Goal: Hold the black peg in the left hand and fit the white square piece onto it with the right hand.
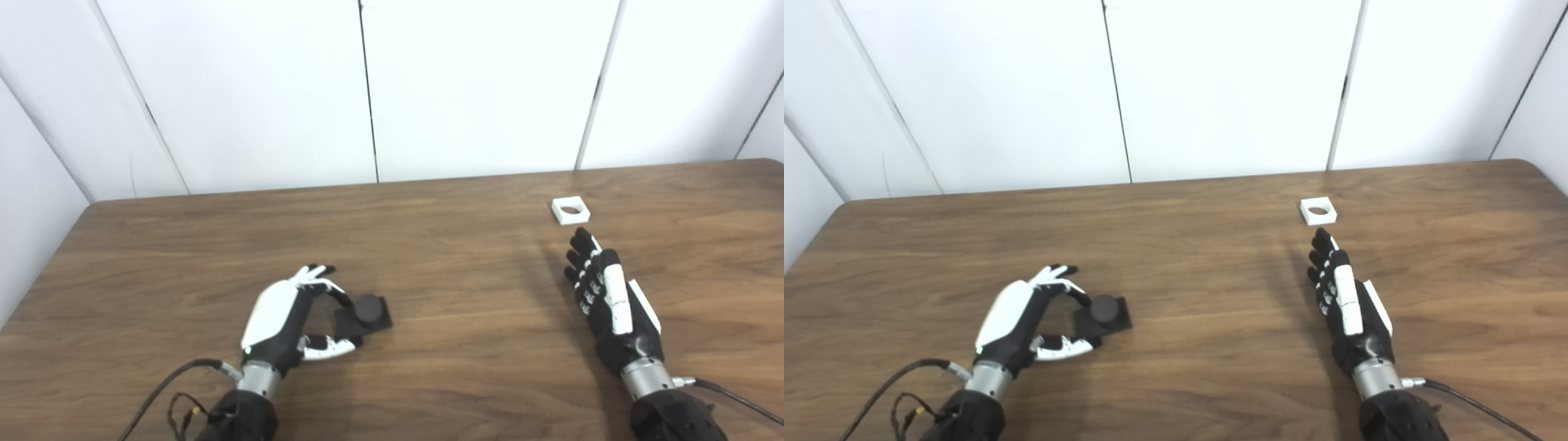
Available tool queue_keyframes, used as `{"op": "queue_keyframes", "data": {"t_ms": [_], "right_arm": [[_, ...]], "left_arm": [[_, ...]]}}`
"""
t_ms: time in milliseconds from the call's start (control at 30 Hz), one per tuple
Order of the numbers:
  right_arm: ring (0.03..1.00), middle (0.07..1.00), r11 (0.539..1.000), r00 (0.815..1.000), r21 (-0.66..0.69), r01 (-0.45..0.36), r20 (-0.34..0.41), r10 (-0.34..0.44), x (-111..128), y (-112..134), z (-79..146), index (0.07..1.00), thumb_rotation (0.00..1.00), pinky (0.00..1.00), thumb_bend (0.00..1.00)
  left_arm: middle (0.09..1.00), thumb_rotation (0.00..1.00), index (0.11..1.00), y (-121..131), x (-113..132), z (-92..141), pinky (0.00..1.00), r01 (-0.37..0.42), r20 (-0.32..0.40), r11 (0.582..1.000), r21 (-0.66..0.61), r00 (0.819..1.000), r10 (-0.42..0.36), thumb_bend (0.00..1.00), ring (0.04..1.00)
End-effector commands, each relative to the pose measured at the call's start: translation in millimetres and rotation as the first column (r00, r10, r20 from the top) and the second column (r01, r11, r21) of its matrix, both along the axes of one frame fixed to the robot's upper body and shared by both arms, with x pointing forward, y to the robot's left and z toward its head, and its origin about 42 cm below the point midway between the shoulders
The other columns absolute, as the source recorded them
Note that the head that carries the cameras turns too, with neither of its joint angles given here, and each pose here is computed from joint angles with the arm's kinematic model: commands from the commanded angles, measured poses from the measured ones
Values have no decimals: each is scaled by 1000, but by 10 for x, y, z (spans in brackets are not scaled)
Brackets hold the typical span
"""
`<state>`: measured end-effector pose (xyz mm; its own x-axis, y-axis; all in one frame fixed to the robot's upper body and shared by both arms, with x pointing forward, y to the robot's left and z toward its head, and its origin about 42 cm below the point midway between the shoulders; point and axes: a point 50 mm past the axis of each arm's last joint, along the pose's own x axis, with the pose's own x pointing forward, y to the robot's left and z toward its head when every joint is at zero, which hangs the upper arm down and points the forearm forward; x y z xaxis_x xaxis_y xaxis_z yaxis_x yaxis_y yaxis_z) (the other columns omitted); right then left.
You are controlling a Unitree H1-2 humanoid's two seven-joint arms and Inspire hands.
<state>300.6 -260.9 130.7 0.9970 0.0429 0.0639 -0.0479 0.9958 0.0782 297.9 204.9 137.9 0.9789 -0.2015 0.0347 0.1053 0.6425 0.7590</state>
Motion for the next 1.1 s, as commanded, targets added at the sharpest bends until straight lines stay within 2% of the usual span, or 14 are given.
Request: {"op": "queue_keyframes", "data": {"t_ms": [0, 267, 533, 1067], "right_arm": [[1000, 994, 1000, 1000, 29, 3, -18, -2, -82, 91, -85, 981, 1000, 1000, 629], [1000, 1000, 999, 1000, 34, 1, -24, 0, -117, 105, -77, 983, 1000, 1000, 612], [1000, 1000, 999, 1000, 36, 1, -27, 0, -159, 117, -72, 982, 1000, 1000, 622], [1000, 1000, 1000, 1000, 29, 3, -7, -2, -200, 39, 15, 990, 1000, 1000, 602]], "left_arm": [[894, 86, 493, -77, -19, 111, 941, 50, 47, 999, 11, 998, -50, 501, 963], [889, 89, 493, -238, -160, 118, 925, 105, 51, 995, -1, 993, -104, 500, 954], [897, 87, 493, -356, -234, 128, 954, 121, 42, 992, -33, 992, -119, 501, 963], [897, 85, 494, -334, -332, 133, 939, 131, 5, 991, -21, 991, -131, 501, 964]]}}
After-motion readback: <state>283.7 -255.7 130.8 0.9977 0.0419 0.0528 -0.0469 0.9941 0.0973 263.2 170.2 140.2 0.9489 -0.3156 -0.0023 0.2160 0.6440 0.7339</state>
